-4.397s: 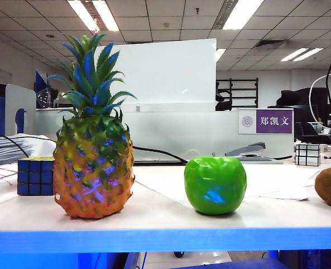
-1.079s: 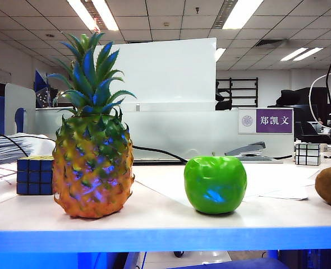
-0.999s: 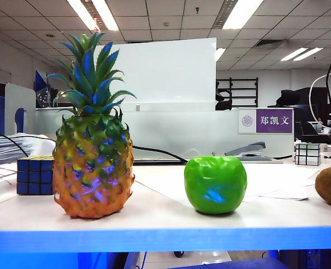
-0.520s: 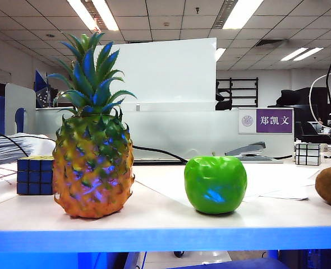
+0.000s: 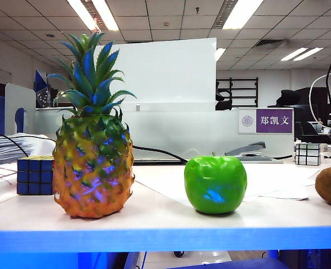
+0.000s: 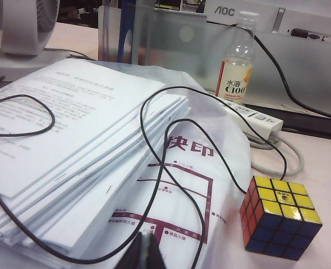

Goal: Arrange all the fruits from large to small from left to right in a row.

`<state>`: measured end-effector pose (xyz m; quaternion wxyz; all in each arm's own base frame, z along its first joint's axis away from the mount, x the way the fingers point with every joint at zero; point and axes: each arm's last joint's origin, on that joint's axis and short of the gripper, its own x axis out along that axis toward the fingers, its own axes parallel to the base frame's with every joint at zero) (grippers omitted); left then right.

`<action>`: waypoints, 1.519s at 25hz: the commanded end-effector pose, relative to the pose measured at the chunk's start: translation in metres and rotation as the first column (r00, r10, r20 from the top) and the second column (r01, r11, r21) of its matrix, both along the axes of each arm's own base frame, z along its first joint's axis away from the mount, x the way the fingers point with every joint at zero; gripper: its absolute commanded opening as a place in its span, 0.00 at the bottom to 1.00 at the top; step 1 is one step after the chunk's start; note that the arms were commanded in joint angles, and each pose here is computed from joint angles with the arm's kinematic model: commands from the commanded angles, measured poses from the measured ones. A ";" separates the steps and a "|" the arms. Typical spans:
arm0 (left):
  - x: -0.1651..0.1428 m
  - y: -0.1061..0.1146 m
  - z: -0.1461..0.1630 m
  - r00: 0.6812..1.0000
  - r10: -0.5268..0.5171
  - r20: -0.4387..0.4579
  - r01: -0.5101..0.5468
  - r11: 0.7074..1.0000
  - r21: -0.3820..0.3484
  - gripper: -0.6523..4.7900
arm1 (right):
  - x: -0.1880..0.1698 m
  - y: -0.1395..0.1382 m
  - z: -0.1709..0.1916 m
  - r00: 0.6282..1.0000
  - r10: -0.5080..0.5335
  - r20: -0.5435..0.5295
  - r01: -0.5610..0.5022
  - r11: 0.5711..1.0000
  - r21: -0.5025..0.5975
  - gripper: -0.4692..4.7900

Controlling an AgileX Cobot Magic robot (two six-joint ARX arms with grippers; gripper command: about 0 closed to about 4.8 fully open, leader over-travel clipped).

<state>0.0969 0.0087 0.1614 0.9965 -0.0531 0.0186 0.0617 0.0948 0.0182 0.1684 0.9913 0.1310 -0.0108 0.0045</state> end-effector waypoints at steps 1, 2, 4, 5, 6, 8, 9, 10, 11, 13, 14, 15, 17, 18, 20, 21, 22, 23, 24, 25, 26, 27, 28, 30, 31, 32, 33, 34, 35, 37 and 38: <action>0.000 0.000 0.002 1.000 0.002 0.014 -0.002 1.000 0.002 0.11 | 0.000 0.000 0.002 1.000 -0.001 0.013 0.001 1.000 0.001 0.09; 0.000 0.000 0.002 1.000 0.002 0.014 -0.002 1.000 0.002 0.11 | 0.000 0.000 0.002 1.000 -0.001 0.012 0.001 1.000 -0.001 0.09; 0.000 0.000 0.002 1.000 0.002 0.014 -0.002 1.000 0.002 0.11 | 0.000 0.000 0.001 1.000 -0.007 0.011 0.007 0.999 -0.038 0.09; 0.000 0.000 0.002 1.000 0.002 0.014 -0.002 1.000 0.002 0.11 | 0.000 -0.001 0.001 1.000 -0.021 0.010 0.022 0.996 -0.089 0.09; 0.000 0.000 0.002 1.000 0.002 0.014 -0.002 1.000 0.002 0.11 | 0.000 -0.001 0.000 0.999 -0.032 0.002 0.032 0.990 -0.139 0.09; 0.000 0.000 0.002 1.000 0.002 0.014 -0.002 1.000 0.002 0.11 | 0.000 -0.001 -0.002 0.999 -0.045 -0.025 0.038 0.971 -0.235 0.09; 0.000 0.000 0.002 1.000 0.002 0.014 -0.002 1.000 0.002 0.11 | 0.000 -0.002 -0.003 0.998 -0.050 -0.033 0.040 0.963 -0.267 0.09; 0.000 0.000 0.002 1.000 0.002 0.014 -0.002 1.000 0.002 0.11 | 0.000 -0.003 -0.005 0.997 -0.062 -0.038 0.048 0.954 -0.297 0.09; 0.000 0.000 0.001 1.000 0.002 0.014 -0.002 1.000 0.002 0.11 | 0.001 -0.004 -0.005 0.997 -0.072 -0.042 0.055 0.950 -0.308 0.09; 0.000 0.000 0.001 1.000 0.002 0.014 -0.002 1.000 0.002 0.11 | 0.001 -0.007 -0.006 0.994 -0.101 -0.049 0.081 0.944 -0.320 0.09; 0.000 0.000 0.001 1.000 0.002 0.013 -0.002 1.000 0.002 0.11 | 0.001 -0.008 -0.006 0.993 -0.110 -0.051 0.088 0.944 -0.319 0.09; 0.000 0.000 0.001 1.000 0.002 0.013 -0.002 1.000 0.002 0.11 | 0.001 -0.009 -0.006 0.993 -0.110 -0.052 0.088 0.946 -0.313 0.09; 0.000 0.000 0.001 1.000 0.002 0.013 -0.002 1.000 0.002 0.11 | 0.002 -0.012 -0.006 0.993 -0.104 -0.053 0.083 0.948 -0.307 0.09; 0.000 0.000 0.001 1.000 0.002 0.013 -0.002 1.000 0.002 0.11 | 0.002 -0.013 -0.006 0.994 -0.098 -0.052 0.078 0.949 -0.306 0.09; 0.000 0.000 0.001 1.000 0.002 0.013 -0.002 1.000 0.001 0.11 | 0.002 -0.016 -0.006 0.994 -0.093 -0.053 0.072 0.950 -0.304 0.09; 0.000 0.000 0.001 1.000 0.002 0.013 -0.002 1.000 0.002 0.11 | 0.002 -0.017 -0.006 0.994 -0.091 -0.052 0.071 0.951 -0.302 0.09; 0.000 0.000 0.001 1.000 0.002 0.013 -0.002 1.000 0.001 0.11 | 0.002 -0.019 -0.006 0.995 -0.085 -0.053 0.065 0.953 -0.297 0.09; 0.000 0.000 0.001 1.000 0.002 0.013 -0.002 1.000 0.002 0.11 | 0.002 -0.020 -0.006 0.995 -0.080 -0.053 0.062 0.955 -0.290 0.09; 0.000 0.000 0.001 1.000 0.002 0.013 -0.002 1.000 0.002 0.11 | 0.002 -0.021 -0.006 0.996 -0.075 -0.053 0.057 0.957 -0.284 0.09; 0.000 0.000 0.001 1.000 0.002 0.013 -0.002 1.000 0.002 0.11 | 0.002 -0.021 -0.006 0.997 -0.064 -0.053 0.047 0.959 -0.278 0.09; 0.000 0.000 0.001 1.000 0.002 0.013 -0.002 1.000 0.002 0.11 | 0.002 -0.022 -0.006 0.997 -0.056 -0.053 0.039 0.961 -0.275 0.09; 0.000 0.000 0.001 1.000 0.002 0.013 -0.002 1.000 0.002 0.11 | 0.002 -0.022 -0.006 0.998 -0.046 -0.053 0.030 0.962 -0.270 0.09; 0.000 0.000 0.001 1.000 0.002 0.013 -0.002 1.000 0.002 0.11 | 0.002 -0.022 -0.006 0.998 -0.046 -0.053 0.031 0.964 -0.264 0.09; 0.000 0.000 0.001 1.000 0.002 0.013 -0.002 1.000 0.002 0.11 | 0.002 -0.023 -0.006 0.998 -0.042 -0.053 0.027 0.965 -0.259 0.09; 0.000 0.000 0.001 1.000 0.002 0.013 -0.002 1.000 0.002 0.11 | 0.002 -0.023 -0.006 0.998 -0.043 -0.053 0.028 0.965 -0.259 0.09; 0.000 0.000 0.001 1.000 0.002 0.013 -0.002 1.000 0.002 0.11 | 0.002 -0.023 -0.006 0.998 -0.044 -0.053 0.029 0.965 -0.259 0.09; 0.000 0.000 0.001 1.000 0.002 0.013 -0.002 1.000 0.002 0.11 | 0.002 -0.023 -0.006 0.998 -0.046 -0.053 0.031 0.965 -0.259 0.09; 0.000 0.000 0.001 1.000 0.002 0.013 -0.002 1.000 0.002 0.11 | 0.002 -0.023 -0.006 0.998 -0.047 -0.053 0.032 0.965 -0.259 0.09; 0.000 0.000 0.001 1.000 0.002 0.013 -0.002 1.000 0.002 0.11 | 0.002 -0.023 -0.006 0.998 -0.047 -0.053 0.032 0.965 -0.259 0.09; 0.000 0.000 0.001 1.000 0.002 0.013 -0.002 1.000 0.002 0.11 | 0.002 -0.023 -0.006 0.998 -0.047 -0.052 0.032 0.965 -0.259 0.09; 0.000 0.000 0.001 1.000 0.002 0.013 -0.002 1.000 0.002 0.11 | 0.002 -0.023 -0.006 0.998 -0.047 -0.052 0.032 0.965 -0.259 0.09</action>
